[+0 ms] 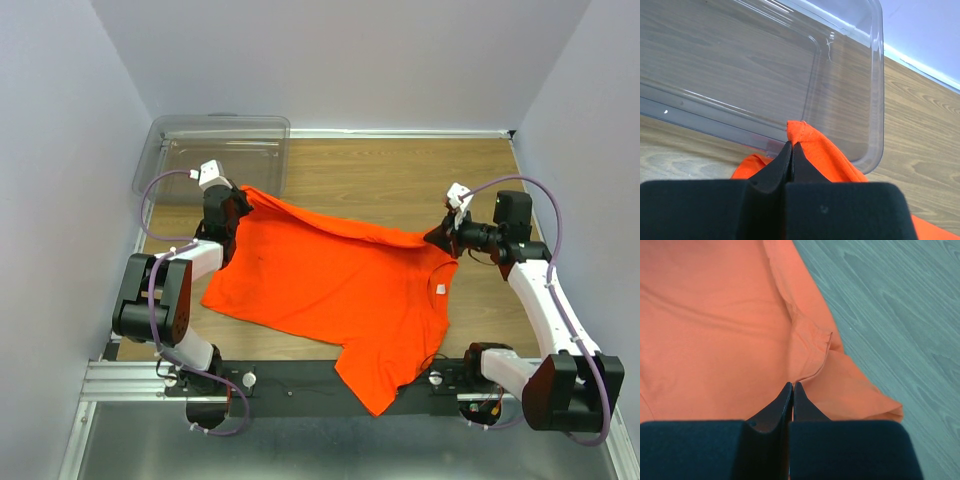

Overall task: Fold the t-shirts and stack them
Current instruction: Fold the tshirt

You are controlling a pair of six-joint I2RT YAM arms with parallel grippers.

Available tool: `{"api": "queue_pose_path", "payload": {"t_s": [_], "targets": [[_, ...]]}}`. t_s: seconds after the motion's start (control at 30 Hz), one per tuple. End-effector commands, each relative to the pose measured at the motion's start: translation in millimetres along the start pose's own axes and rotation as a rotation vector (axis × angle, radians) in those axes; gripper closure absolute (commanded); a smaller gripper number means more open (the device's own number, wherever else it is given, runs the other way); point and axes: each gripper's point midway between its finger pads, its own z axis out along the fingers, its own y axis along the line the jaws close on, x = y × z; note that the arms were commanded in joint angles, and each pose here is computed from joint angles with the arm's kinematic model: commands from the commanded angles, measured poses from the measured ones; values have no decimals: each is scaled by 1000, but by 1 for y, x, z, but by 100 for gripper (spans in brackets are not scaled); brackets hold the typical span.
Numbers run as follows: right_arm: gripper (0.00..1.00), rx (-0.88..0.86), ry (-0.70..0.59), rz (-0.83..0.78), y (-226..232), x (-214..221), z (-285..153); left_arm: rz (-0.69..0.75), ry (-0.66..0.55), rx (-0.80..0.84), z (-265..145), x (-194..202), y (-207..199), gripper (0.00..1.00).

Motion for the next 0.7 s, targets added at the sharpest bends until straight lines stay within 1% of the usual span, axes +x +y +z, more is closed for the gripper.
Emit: {"api": "queue_pose_path", "payload": {"t_s": [0.0,0.67], "targets": [[93,-28,-8,-16,10,-2,-5,9,7,-27,-4,4,10,100],[93,-147,2,-73,39,7,-12,2,5,-43,-10,4,18,100]]}}
